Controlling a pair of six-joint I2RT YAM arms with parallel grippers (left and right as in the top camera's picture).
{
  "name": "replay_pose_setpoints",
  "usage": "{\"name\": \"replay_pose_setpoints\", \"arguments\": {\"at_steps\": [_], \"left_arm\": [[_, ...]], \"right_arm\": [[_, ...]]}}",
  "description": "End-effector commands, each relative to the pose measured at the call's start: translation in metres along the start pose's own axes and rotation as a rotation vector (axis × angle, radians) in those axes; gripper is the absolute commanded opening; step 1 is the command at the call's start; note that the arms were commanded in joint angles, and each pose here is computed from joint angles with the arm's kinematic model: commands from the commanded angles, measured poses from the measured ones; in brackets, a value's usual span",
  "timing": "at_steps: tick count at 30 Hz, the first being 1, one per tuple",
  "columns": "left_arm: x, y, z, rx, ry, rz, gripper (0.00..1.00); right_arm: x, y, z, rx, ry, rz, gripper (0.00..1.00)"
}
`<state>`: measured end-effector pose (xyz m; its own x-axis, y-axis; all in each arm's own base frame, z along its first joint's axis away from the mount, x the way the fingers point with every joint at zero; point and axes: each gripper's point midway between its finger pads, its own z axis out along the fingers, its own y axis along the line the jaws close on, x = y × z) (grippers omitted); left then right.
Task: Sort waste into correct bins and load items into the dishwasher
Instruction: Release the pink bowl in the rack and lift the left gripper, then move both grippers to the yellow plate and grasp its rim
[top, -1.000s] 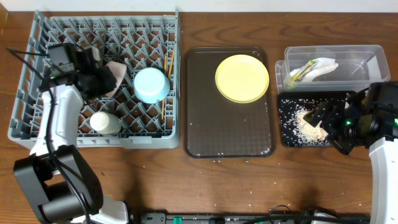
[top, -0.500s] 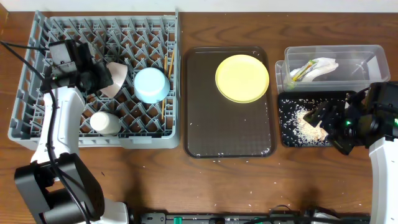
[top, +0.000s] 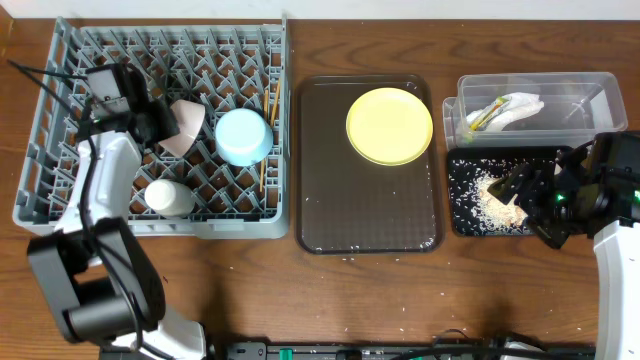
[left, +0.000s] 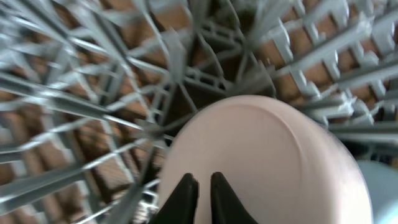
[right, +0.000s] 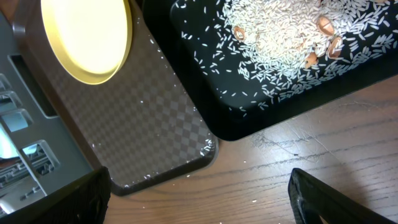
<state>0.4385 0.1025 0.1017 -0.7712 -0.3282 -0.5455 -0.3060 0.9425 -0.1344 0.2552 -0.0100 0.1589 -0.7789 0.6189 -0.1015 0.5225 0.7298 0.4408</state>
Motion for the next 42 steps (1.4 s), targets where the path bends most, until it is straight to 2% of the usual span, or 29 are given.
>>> {"name": "replay_pose_setpoints", "arguments": {"at_steps": [1, 9, 20, 22, 24, 28, 33, 35, 36, 37, 38, 40, 42], "left_arm": [[0.009, -0.024, 0.0, 0.146, 0.041, 0.011, 0.08], [0.025, -0.049, -0.021, 0.203, 0.098, 0.03, 0.07], [0.027, -0.062, -0.029, 0.151, 0.088, 0.096, 0.07], [0.021, -0.064, -0.041, 0.158, 0.055, 0.1, 0.16], [0.014, -0.066, -0.06, 0.163, 0.021, 0.103, 0.17], [0.015, -0.071, -0.106, 0.18, -0.02, 0.109, 0.3], [0.033, -0.089, -0.163, 0.225, -0.042, 0.109, 0.37], [0.05, -0.108, -0.193, 0.288, -0.049, 0.16, 0.44], [0.062, -0.13, -0.212, 0.384, -0.048, 0.201, 0.53], [0.068, -0.142, -0.223, 0.447, -0.044, 0.224, 0.62], [0.082, -0.164, -0.24, 0.559, -0.024, 0.264, 0.65], [0.099, -0.183, -0.255, 0.666, 0.016, 0.304, 0.68], [0.113, -0.194, -0.263, 0.723, 0.059, 0.332, 0.68]], "right_arm": [[0.001, 0.003, -0.001, -0.004, -0.003, -0.027, 0.89], [0.0, 0.003, -0.001, -0.004, -0.004, -0.027, 0.89], [0.001, 0.003, -0.001, -0.004, -0.002, -0.027, 0.88], [0.001, 0.003, -0.001, -0.003, -0.001, -0.026, 0.88], [0.001, 0.003, -0.001, -0.003, -0.001, -0.027, 0.88], [0.0, 0.007, -0.001, -0.014, -0.007, -0.066, 0.86], [0.008, 0.049, 0.007, -0.12, -0.008, -0.307, 0.77], [0.02, 0.077, 0.019, -0.128, -0.013, -0.46, 0.74], [0.027, 0.092, 0.031, -0.096, -0.029, -0.53, 0.72], [0.028, 0.096, 0.039, -0.055, -0.046, -0.523, 0.7], [0.027, 0.095, 0.055, 0.053, -0.086, -0.424, 0.63], [0.027, 0.093, 0.074, 0.141, -0.118, -0.314, 0.61], [0.027, 0.101, 0.097, 0.15, -0.119, -0.261, 0.58]]}}
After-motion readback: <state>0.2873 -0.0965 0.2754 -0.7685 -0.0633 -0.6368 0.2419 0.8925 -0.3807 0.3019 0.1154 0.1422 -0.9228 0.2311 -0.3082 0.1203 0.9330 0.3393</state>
